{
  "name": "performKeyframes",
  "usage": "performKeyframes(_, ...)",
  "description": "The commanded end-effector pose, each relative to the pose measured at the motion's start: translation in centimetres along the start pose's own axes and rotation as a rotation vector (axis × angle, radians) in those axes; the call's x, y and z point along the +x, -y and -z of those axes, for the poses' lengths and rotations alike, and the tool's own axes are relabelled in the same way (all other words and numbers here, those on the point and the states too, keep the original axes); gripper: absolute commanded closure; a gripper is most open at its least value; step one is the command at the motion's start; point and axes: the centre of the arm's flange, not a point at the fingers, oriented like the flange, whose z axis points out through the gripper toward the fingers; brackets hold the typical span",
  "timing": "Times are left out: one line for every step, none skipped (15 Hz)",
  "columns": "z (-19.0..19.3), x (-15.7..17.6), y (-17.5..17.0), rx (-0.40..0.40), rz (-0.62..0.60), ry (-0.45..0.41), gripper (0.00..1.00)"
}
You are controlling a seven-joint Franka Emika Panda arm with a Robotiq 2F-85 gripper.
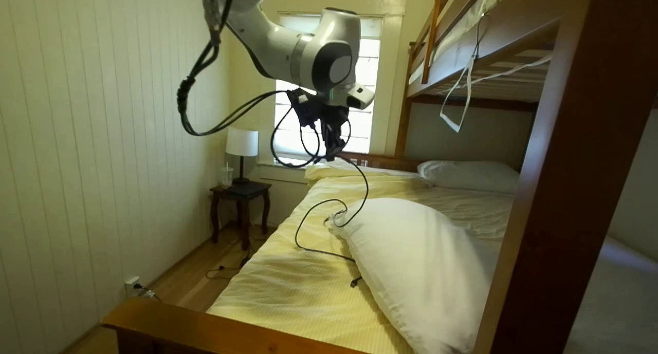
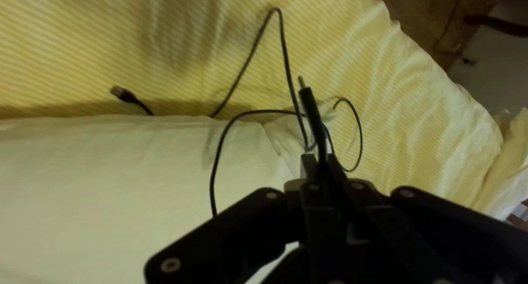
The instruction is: Straighten the black cable
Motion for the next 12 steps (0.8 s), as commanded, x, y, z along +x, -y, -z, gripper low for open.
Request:
performKeyframes(4.5, -5.5, -6.0, -0.157, -0.077, 0.08, 0.99)
performKeyframes(5.4, -6.6, -7.4, -0.214, -0.094, 0.097, 0.99)
performKeyframes(6.0, -7.8, -9.0, -0.266, -0.123, 0.117, 0.99)
performKeyframes(6.8, -9.0, -10.5, -0.325, -0.148, 0.138, 0.99)
performKeyframes(7.4, -10.3, -12.0, -0.376, -0.178, 0.167, 0.99)
performKeyframes(8.0, -11.6, -13.6, -0.431, -0.206, 0.194, 0.99)
performKeyframes(8.8, -12.8, -15.1, -0.482, -0.236, 0.223, 0.99)
performKeyframes(6.4, -9.3, -11.8, -0.419, -0.185, 0.21, 0.99)
performKeyframes(6.9, -10.0, -12.5, -0.43, -0.191, 0.217, 0.94)
performKeyframes(7.2, -10.0, -12.5, -0.423, -0.189, 0.211, 0.94)
performKeyframes(7.2, -10.0, -12.4, -0.421, -0.188, 0.209, 0.94)
performKeyframes(6.9, -9.9, -12.3, -0.423, -0.187, 0.21, 0.94)
